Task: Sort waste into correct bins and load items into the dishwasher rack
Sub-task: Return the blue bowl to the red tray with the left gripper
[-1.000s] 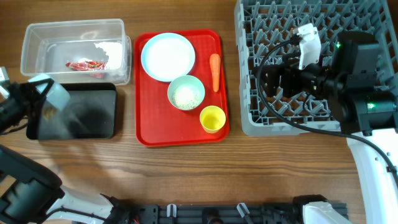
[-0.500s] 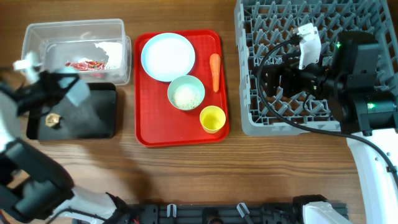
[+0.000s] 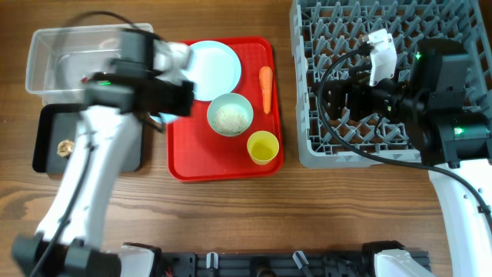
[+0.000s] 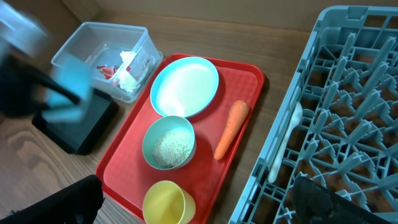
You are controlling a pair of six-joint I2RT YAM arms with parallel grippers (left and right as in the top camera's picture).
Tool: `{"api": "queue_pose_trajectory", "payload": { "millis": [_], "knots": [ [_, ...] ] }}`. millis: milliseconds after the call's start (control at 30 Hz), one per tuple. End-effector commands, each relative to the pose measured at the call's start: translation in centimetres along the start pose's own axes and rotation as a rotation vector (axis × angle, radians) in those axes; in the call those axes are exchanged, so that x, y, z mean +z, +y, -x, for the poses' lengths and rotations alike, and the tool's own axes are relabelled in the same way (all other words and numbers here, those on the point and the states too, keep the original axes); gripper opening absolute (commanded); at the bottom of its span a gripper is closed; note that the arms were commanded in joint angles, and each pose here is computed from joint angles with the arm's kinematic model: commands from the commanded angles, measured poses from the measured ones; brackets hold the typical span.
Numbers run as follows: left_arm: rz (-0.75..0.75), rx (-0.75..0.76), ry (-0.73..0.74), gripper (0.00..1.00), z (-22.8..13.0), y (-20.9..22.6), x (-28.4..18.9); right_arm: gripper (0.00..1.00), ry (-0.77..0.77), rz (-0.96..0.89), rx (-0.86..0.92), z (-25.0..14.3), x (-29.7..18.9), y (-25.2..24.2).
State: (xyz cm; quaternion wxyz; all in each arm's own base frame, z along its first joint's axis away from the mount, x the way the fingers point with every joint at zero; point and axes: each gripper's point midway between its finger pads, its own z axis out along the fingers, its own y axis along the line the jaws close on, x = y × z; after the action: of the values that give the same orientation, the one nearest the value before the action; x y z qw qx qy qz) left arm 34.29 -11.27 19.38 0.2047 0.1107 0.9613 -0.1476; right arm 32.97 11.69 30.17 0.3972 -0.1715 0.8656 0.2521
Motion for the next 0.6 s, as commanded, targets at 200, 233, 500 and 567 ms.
{"api": "queue_pose_trajectory", "payload": {
  "millis": [200, 233, 500, 567],
  "knots": [
    [0.278, -0.131, 0.264, 0.04, -7.8, 0.3, 7.2, 1.00, 0.020, -0.047, 0.012, -0.2, -0.2, -0.8],
    [0.290, -0.138, 0.269, 0.04, -8.2, 0.3, 7.5, 1.00, 0.021, -0.051, 0.013, -0.3, -0.2, -0.9],
    [0.259, -0.111, 0.235, 0.06, -9.8, -0.9, 10.6, 1.00, 0.026, -0.057, 0.016, -0.4, -0.2, -1.0],
    [0.253, -0.103, 0.221, 0.07, -9.5, -1.2, 10.8, 1.00, 0.033, -0.056, 0.020, -0.6, -0.2, -0.9]
  ]
}}
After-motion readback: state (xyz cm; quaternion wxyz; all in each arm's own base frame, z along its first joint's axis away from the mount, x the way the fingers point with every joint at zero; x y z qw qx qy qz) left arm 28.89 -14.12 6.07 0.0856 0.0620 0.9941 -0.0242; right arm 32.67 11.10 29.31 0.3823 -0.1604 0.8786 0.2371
